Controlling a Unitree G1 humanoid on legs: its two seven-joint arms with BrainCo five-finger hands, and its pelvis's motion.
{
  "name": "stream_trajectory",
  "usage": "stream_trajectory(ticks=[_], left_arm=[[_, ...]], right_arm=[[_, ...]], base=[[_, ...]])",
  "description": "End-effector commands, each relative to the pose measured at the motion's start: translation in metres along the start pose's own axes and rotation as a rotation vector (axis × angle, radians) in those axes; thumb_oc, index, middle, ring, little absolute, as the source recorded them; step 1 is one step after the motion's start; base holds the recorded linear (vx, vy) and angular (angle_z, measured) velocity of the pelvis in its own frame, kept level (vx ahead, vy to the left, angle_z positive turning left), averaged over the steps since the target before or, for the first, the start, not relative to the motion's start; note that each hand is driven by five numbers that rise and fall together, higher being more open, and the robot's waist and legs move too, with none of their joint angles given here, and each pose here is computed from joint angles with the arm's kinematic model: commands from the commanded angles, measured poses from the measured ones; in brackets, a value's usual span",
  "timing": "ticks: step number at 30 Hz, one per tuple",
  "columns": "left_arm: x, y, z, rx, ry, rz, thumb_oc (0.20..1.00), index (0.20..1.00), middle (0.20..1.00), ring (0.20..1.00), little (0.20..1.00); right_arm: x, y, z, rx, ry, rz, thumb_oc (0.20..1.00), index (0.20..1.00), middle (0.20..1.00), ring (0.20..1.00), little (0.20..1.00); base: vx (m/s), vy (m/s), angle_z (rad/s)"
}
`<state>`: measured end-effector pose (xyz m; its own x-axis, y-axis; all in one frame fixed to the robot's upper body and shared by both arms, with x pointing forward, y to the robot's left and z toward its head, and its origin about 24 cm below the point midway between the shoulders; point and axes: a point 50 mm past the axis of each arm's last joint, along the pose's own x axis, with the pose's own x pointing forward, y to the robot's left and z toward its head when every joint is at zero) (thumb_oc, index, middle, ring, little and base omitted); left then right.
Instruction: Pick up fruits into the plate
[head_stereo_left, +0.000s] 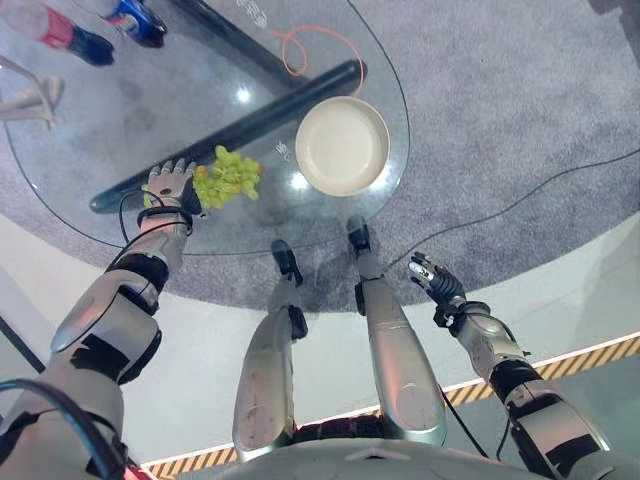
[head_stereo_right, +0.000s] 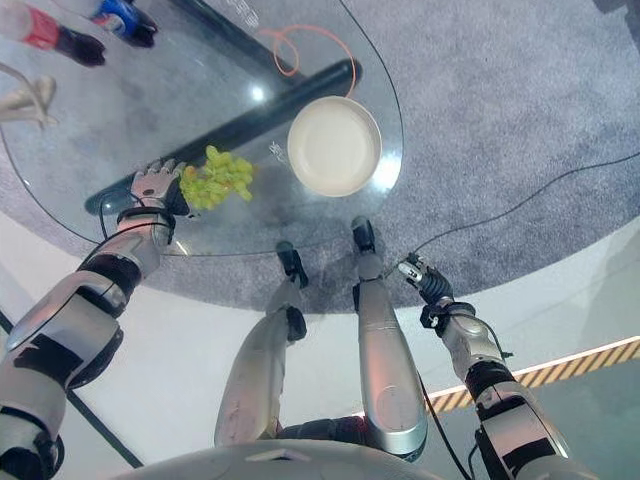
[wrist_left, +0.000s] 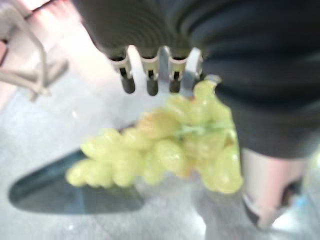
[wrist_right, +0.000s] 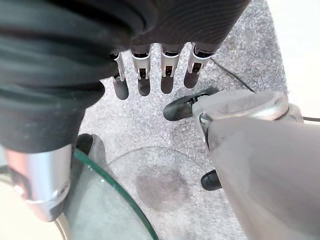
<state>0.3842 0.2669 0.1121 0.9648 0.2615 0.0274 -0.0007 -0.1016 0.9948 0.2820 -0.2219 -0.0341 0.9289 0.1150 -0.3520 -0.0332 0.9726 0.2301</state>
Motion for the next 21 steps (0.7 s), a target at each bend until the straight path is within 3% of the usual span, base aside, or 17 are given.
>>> stream_trajectory(ticks=[1,6,11,12,13,14,21], left_arm=[[-0.001,-0.006,-0.017,0.058,0.070,-0.054,1.000,1.000,1.000,1.000,1.000],[-0.002,-0.011,-0.012,0.105,0.086,-0.070,1.000,1.000,1.000,1.000,1.000],[-0.006,-0.003,-0.032,0.177,0.267,0.105,1.000,1.000,1.000,1.000,1.000],[-0.005,-0.001,-0.034,0.178,0.277,0.115,0.639,0.639,0.639,0.639,0.639],[-0.005,0.000,-0.034,0.176,0.279,0.119,0.341,0.341,0.341,0.341,0.341],[-0.004,0.003,-0.035,0.174,0.279,0.144,0.200,0.200,0.200,0.200,0.200],[0.000,0.013,-0.031,0.172,0.248,0.181,0.200,0.200,0.200,0.200,0.200]], right_arm=[[-0.003,0.013,-0.008,0.051,-0.022,0.036,1.000,1.000,1.000,1.000,1.000],[0.002,0.021,0.002,0.113,-0.070,0.066,1.000,1.000,1.000,1.000,1.000],[0.004,0.031,0.006,0.201,-0.109,0.121,1.000,1.000,1.000,1.000,1.000],[0.004,0.032,0.006,0.212,-0.112,0.126,1.000,1.000,1.000,1.000,1.000],[0.004,0.033,0.005,0.216,-0.112,0.129,1.000,1.000,1.000,1.000,1.000],[0.005,0.035,0.005,0.240,-0.117,0.142,1.000,1.000,1.000,1.000,1.000],[0.006,0.040,0.006,0.264,-0.120,0.153,1.000,1.000,1.000,1.000,1.000]], base=[[-0.05,-0.054,0.02],[-0.04,-0.048,0.02],[-0.04,-0.033,-0.02],[0.00,0.000,0.00],[-0.03,-0.041,-0.02],[-0.03,-0.041,-0.02],[-0.02,-0.030,0.01]])
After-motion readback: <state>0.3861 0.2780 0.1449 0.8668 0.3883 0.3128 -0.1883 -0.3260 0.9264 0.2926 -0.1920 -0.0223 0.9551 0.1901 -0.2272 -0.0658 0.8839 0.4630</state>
